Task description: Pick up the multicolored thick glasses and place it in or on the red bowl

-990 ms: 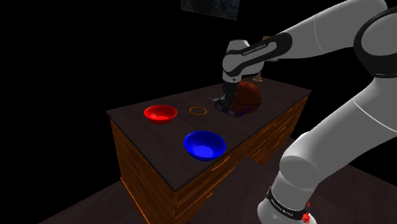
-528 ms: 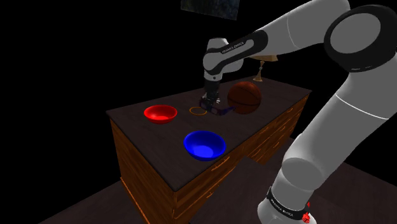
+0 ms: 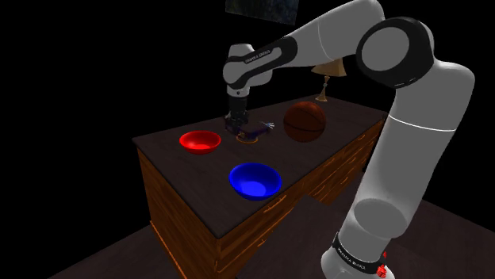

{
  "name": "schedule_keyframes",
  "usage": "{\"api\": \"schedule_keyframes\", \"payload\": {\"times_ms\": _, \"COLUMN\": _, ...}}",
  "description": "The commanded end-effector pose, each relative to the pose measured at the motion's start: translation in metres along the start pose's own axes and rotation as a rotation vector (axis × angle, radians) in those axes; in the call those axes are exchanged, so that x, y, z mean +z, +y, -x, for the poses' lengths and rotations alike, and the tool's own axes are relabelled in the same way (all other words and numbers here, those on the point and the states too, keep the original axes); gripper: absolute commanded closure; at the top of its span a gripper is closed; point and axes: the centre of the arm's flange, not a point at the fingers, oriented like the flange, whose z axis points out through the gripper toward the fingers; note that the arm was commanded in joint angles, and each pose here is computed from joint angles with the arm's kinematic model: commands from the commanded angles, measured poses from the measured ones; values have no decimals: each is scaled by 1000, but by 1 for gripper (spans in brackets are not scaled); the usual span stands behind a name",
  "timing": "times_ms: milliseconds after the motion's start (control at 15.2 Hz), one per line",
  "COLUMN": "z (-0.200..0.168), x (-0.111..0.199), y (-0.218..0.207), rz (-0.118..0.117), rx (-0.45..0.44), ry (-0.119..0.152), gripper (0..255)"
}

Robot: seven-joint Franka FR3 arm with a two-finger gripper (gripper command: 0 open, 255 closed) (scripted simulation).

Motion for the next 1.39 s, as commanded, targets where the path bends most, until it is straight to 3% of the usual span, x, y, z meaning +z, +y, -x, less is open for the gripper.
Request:
{"api": "schedule_keyframes", "payload": {"times_ms": 0, "z": -18, "x": -3, "y": -15, "rz": 0, "rx": 0, "ry": 0, "gripper": 255}}
{"api": "schedule_keyframes", "payload": {"times_ms": 990, "z": -177, "x": -7, "y": -133, "rz": 0, "rx": 0, "ry": 0, "gripper": 255}}
{"api": "schedule_keyframes", "payload": {"times_ms": 1320, "z": -177, "x": 20, "y": -134, "rz": 0, "rx": 0, "ry": 0, "gripper": 255}}
